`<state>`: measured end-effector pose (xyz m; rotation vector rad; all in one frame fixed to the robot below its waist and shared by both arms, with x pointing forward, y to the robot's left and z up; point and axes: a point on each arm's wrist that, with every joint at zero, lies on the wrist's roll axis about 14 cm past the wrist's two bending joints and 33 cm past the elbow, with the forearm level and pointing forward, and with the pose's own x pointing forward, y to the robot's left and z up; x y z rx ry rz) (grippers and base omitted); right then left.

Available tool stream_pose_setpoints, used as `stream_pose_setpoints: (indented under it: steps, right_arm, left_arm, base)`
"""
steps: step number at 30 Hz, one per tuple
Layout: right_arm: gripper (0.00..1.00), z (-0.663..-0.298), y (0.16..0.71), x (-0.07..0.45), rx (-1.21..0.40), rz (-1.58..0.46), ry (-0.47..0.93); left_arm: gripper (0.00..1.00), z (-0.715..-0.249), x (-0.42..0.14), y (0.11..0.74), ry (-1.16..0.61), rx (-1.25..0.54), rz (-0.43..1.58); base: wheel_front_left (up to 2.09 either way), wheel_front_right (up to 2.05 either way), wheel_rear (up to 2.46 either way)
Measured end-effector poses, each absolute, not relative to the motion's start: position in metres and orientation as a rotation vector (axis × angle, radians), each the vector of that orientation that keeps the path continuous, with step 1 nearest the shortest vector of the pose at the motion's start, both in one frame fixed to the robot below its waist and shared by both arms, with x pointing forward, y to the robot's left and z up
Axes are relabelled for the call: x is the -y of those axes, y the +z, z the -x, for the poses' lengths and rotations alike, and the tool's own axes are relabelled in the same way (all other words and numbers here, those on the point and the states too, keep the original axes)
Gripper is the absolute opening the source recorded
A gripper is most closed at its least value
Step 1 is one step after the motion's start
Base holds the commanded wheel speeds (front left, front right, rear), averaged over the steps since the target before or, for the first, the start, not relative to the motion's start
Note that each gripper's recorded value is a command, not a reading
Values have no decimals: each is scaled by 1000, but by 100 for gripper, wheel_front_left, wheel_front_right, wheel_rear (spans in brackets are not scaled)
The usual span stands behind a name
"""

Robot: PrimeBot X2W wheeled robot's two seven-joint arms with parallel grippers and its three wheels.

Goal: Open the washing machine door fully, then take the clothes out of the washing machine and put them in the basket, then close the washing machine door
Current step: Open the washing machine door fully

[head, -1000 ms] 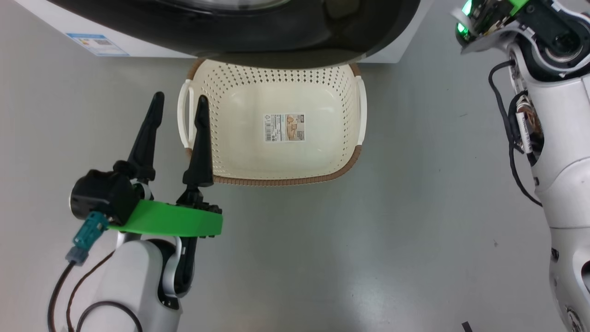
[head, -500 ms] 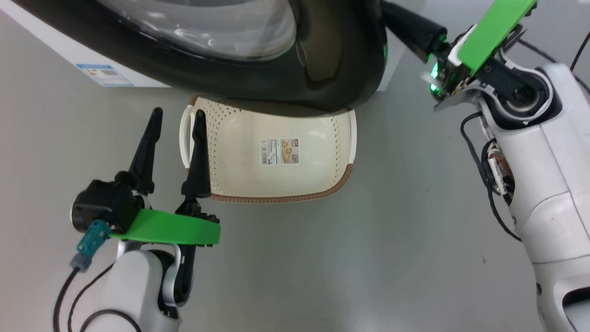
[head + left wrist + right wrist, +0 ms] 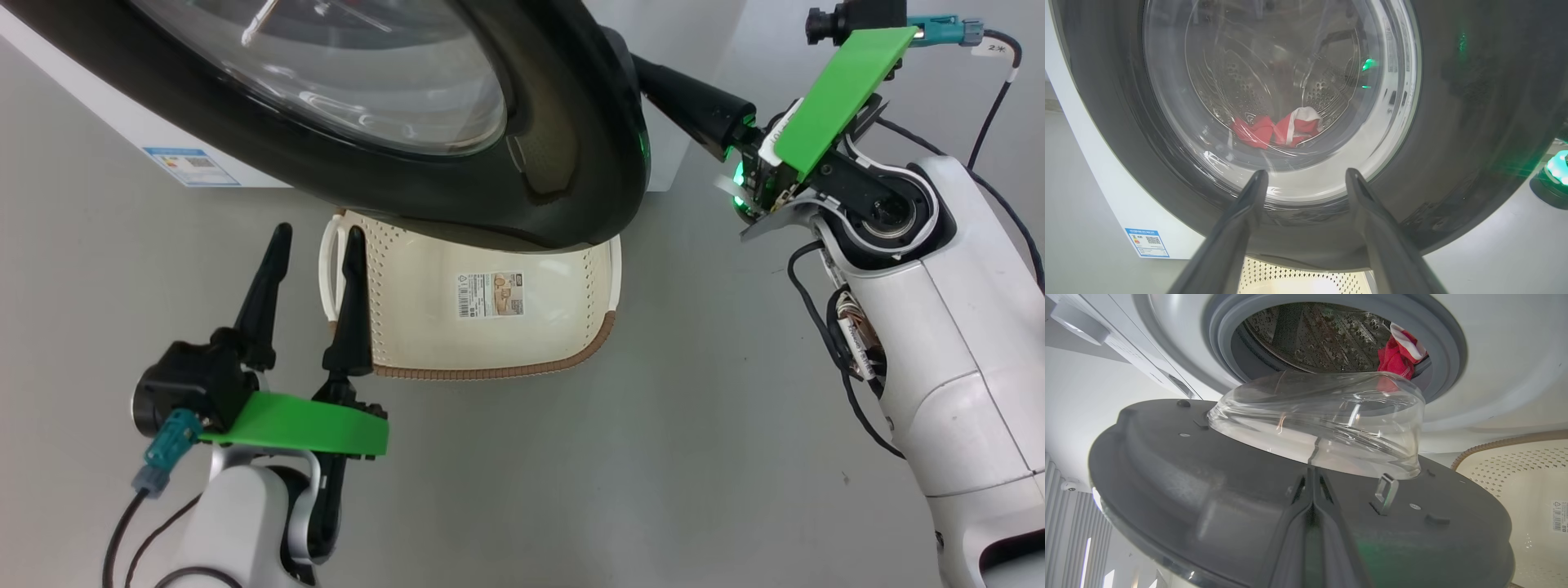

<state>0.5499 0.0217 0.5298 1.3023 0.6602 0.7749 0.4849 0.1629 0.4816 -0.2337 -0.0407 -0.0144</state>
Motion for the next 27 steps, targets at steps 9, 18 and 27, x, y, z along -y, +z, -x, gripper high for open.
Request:
stream_pose_setpoints:
  steps: [9,18,27]
  right_arm:
    - [100,-562,549,-3,-477,-1259,715]
    - [100,-571,515,51,-340,-1123,485]
    - [100,-559,483,86,-185,-677,360]
  left_arm:
    - [100,-484,-160,476,-22,26,238]
    - [100,-490,-156,478,-34,43,252]
    - [100,-493,-155,480,-45,54,255]
  base:
    - [0,0,0]
    - [0,0,0]
    - [0,0,0]
